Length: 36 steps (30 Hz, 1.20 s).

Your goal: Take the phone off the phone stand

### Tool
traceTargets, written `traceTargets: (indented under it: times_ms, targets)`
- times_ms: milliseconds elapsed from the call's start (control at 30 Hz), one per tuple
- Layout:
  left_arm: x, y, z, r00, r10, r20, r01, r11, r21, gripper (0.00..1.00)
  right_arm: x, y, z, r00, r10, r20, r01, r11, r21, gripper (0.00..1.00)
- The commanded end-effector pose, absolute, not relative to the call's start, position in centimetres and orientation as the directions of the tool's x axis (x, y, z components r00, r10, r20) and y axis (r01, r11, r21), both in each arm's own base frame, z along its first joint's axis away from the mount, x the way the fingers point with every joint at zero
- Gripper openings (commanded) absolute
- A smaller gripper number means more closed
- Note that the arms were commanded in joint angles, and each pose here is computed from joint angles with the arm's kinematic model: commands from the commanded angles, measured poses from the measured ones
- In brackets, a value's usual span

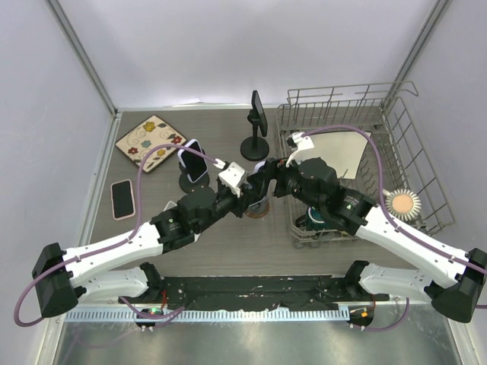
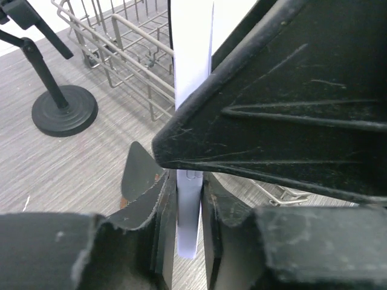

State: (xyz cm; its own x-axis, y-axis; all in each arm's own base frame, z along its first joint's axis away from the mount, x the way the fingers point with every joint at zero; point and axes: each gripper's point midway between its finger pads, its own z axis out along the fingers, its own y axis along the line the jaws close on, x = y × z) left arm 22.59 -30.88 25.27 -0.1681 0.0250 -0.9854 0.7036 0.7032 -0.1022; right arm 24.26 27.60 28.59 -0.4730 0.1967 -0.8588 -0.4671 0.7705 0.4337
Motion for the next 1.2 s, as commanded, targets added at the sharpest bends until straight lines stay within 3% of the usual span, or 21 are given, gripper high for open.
traceTargets:
  times_ms: [0,33,100,200,233,333,433,600,833,1167]
  targets:
    - [22.3,-31.2,27.9,-0.120,-0.063,-0.991,0.720,0.682,-0.131,0.19,24.2,28.1,33.3,-0.396,0.310,-0.864,-0.518,0.701,0.489,0.01]
    - [22.2,-31.2,28.0,-0.120,-0.065,-0.991,0.722,0.679,-0.133,0.09,24.2,28.0,33.2,-0.395,0.309,-0.865,-0.516,0.704,0.488,0.04]
    - [22.2,-30.9,27.9,-0.123,-0.069,-0.990,0.716,0.684,-0.137,0.01,24.2,27.8,33.3,-0.389,0.311,-0.867,-0.512,0.709,0.484,0.10]
    - [22.0,-30.1,28.3,-0.130,-0.083,-0.988,0.700,0.698,-0.150,0.00,24.3,27.4,33.3,-0.374,0.311,-0.874,-0.507,0.721,0.473,0.35]
    - [22.0,-29.5,28.5,-0.135,-0.086,-0.987,0.686,0.711,-0.156,0.00,24.3,27.2,33.2,-0.368,0.298,-0.880,-0.509,0.728,0.460,0.49]
    - [22.1,-27.9,29.1,-0.153,-0.093,-0.984,0.639,0.750,-0.170,0.00,24.2,26.6,33.6,-0.344,0.277,-0.897,-0.517,0.742,0.427,0.70]
    - [22.1,-26.0,29.9,-0.175,-0.082,-0.981,0.588,0.791,-0.171,0.00,24.0,25.5,34.3,-0.307,0.277,-0.910,-0.513,0.757,0.404,0.81]
    - [22.3,-22.6,30.8,-0.199,-0.037,-0.979,0.504,0.853,-0.134,0.00,24.3,22.5,34.9,-0.227,0.256,-0.940,-0.456,0.825,0.335,0.90]
    - [22.9,-18.3,32.2,-0.211,-0.018,-0.977,0.403,0.909,-0.104,0.00,23.8,19.3,35.1,-0.158,0.230,-0.960,-0.405,0.872,0.275,0.95]
    - [25.1,-6.3,32.5,-0.289,-0.042,-0.957,0.004,0.999,-0.045,0.00,23.8,15.2,33.9,-0.122,0.126,-0.985,-0.286,0.945,0.156,0.96]
